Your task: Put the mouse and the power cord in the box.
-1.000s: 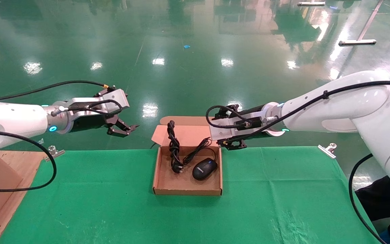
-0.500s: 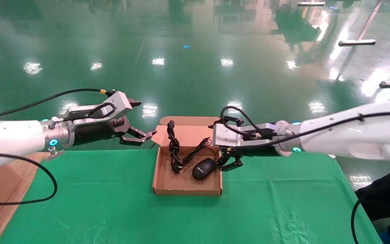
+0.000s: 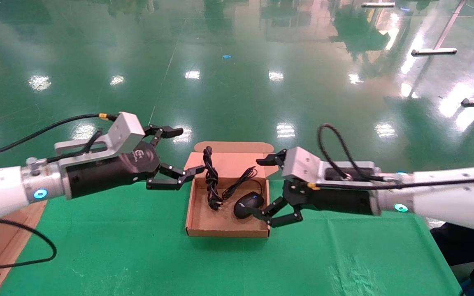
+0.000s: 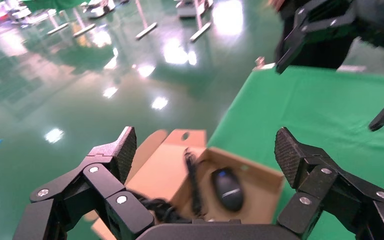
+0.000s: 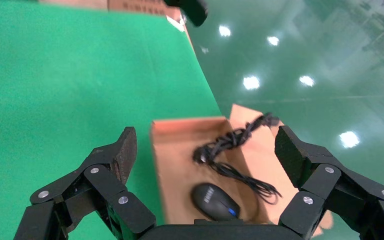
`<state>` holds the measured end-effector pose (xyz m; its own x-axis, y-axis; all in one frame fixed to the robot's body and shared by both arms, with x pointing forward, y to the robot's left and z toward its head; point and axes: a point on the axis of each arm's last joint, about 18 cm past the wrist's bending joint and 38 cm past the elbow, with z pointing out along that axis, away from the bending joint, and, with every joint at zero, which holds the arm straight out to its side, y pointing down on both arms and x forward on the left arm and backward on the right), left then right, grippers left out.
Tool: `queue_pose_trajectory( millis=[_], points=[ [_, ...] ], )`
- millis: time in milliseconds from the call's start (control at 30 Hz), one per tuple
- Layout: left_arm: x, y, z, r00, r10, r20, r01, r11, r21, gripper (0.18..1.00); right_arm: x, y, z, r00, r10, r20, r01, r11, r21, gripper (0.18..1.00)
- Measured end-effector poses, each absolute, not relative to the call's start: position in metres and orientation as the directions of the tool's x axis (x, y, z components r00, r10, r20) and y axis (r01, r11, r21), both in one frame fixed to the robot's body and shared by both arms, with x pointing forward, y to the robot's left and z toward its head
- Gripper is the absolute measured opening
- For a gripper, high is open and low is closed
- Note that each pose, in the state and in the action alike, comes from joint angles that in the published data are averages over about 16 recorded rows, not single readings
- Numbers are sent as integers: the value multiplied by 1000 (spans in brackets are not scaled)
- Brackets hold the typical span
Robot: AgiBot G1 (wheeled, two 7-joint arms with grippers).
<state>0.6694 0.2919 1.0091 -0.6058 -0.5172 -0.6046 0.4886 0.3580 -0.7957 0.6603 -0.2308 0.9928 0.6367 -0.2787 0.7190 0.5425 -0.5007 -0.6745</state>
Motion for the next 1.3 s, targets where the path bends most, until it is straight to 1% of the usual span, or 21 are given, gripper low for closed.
queue_pose_trajectory(
  millis=[367, 733, 1067, 1300],
  points=[
    [612, 296, 1006, -712, -452, -538, 503, 206, -839, 1001, 606, -260, 990, 729, -310, 611, 523, -323, -788, 1001],
    [546, 299, 1001, -797, -334, -503, 493, 121, -862, 1001, 541, -285, 991, 804, -269, 531, 497, -187, -847, 1001],
    [489, 300, 994, -849, -209, -486, 473, 108, -874, 1001, 485, -300, 992, 851, -194, 488, 473, -120, -873, 1001],
    [470, 300, 991, -862, -163, -480, 467, 114, -877, 1001, 468, -303, 992, 862, -165, 479, 467, -107, -878, 1001]
  ],
)
